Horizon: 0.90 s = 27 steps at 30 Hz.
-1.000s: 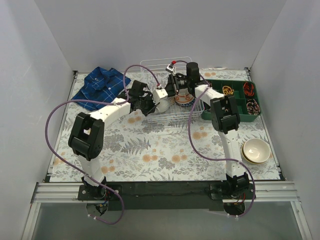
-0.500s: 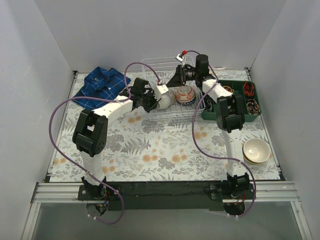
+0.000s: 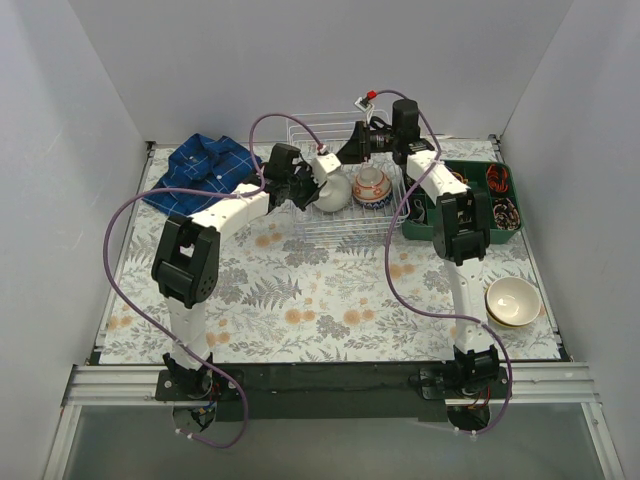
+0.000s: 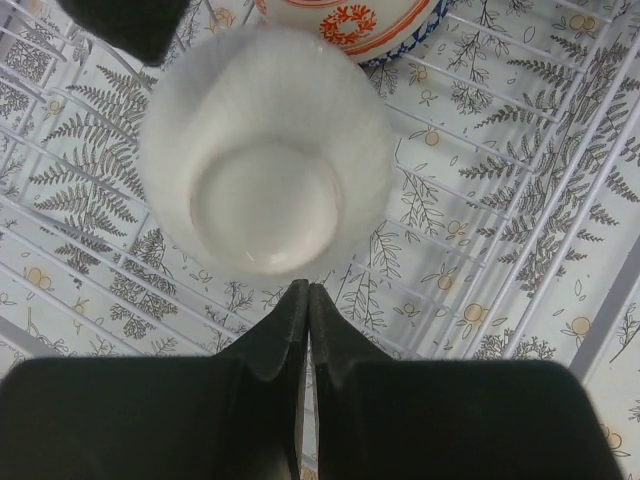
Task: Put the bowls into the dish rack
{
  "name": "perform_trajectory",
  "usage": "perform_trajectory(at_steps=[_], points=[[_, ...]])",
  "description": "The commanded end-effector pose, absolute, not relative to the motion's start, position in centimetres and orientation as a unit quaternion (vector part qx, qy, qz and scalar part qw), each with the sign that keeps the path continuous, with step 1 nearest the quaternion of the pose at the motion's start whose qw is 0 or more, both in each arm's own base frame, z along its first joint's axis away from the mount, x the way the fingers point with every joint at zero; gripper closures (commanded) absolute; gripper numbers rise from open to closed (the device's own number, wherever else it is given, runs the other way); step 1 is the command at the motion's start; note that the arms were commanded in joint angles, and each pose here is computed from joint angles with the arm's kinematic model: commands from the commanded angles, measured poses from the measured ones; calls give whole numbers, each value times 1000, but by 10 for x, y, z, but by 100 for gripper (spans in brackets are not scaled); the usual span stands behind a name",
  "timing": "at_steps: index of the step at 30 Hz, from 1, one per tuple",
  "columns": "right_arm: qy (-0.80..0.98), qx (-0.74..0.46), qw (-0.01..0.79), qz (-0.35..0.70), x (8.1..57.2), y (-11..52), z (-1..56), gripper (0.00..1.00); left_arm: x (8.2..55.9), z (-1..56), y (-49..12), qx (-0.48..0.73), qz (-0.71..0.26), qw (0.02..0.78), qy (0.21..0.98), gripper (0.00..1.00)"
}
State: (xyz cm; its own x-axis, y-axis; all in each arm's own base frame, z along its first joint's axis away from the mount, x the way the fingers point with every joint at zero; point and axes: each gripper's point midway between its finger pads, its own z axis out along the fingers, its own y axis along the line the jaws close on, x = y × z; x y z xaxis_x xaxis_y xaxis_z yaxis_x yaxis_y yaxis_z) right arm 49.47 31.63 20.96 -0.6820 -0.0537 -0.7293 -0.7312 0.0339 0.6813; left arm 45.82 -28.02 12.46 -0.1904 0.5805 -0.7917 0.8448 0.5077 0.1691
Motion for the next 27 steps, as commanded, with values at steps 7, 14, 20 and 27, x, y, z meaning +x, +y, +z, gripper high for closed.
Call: perform_trajectory(at_steps=[7, 14, 20, 27], points=[[660, -319, 335, 592, 501, 295, 254, 35, 484, 146, -293, 446, -153, 463, 751, 100], [720, -366, 432, 402, 515, 260, 265, 31, 480, 227, -285, 405, -146, 530, 731, 100], [815, -305, 458, 179, 500, 174, 268, 30, 460, 301, -250, 340, -107, 598, 718, 52], [910, -158, 379, 60, 399, 78, 224, 33, 431, 285, -212, 315, -74, 597, 734, 31]])
